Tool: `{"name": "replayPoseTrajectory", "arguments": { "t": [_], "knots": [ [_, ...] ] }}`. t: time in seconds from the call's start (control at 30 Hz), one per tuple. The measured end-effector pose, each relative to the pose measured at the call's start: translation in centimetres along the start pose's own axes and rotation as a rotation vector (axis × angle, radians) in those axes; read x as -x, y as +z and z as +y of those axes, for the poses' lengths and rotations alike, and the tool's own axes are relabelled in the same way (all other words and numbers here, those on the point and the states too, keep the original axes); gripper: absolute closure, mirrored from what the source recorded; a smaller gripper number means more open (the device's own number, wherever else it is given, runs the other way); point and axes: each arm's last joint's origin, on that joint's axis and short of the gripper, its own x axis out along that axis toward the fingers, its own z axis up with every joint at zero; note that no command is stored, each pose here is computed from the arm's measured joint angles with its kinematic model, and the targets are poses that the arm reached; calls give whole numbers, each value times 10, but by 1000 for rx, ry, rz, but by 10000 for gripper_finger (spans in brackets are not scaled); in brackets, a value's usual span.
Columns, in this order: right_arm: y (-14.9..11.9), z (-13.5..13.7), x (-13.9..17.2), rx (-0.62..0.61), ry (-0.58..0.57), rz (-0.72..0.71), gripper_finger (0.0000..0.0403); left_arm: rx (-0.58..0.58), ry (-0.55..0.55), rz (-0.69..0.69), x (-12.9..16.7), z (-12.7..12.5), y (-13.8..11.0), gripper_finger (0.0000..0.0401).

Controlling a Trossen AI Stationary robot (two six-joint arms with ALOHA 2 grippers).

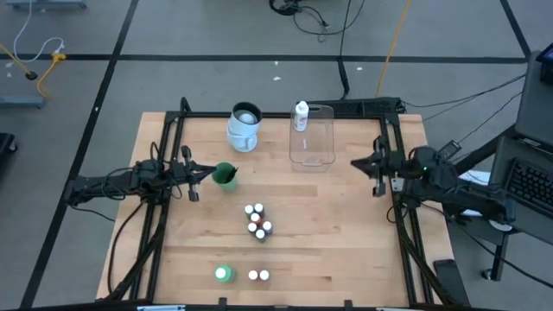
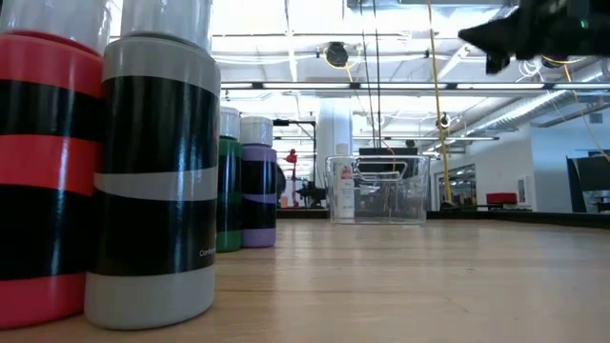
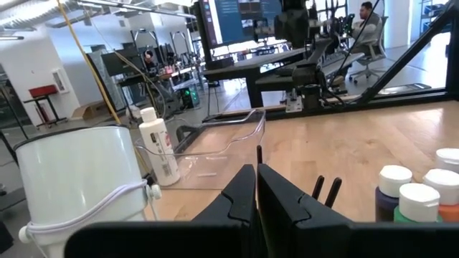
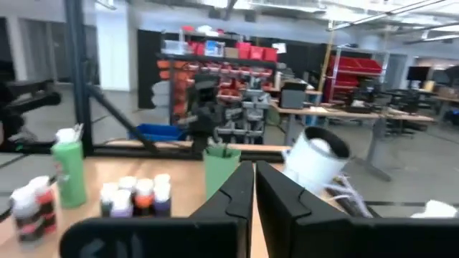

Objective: Pick & Place Paint Supplies
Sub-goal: Put the light green paint bottle into the transparent bin

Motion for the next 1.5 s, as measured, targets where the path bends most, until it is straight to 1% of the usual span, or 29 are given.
{"name": "replayPoseTrajectory", "arguments": {
  "t": [0.1,0.23,0.3,0.4,0.5,0.67,0.73,0.93,1.0,1.1,1.17,1.27,1.33,1.4,1.5],
  "knots": [
    [-23,1,2,12,-26,-20,401,-2,1,0,0,0,0,380],
    [-39,2,4,-6,-23,-141,401,5,0,0,0,0,0,380],
    [-48,2,4,-16,-23,-125,402,6,-4,-1,0,0,0,380],
    [-48,2,4,6,-27,-129,402,16,-4,0,0,0,0,380],
    [-56,2,2,16,-25,-55,402,26,-7,-1,0,0,0,380],
    [-55,2,2,40,-29,-63,402,27,-4,-1,0,0,0,380],
    [-58,2,1,43,-24,-35,402,34,11,1,0,0,0,380],
    [-57,2,0,107,-28,-45,399,93,28,1,0,1,0,380],
    [-56,2,0,114,-28,-48,399,131,52,0,0,2,0,380],
    [-57,2,0,100,-27,-41,399,211,111,-20,0,4,2,380],
    [-58,2,0,89,-26,-33,399,246,132,-28,0,4,3,380],
    [-59,2,0,84,-23,-31,399,271,128,-20,0,4,2,380],
    [-60,2,0,81,-22,-28,399,307,125,-16,0,4,2,380],
    [-62,2,0,56,-17,-3,399,339,121,-19,0,4,2,380],
    [-64,3,0,41,33,10,399,349,121,-35,0,4,3,380]
  ]
}}
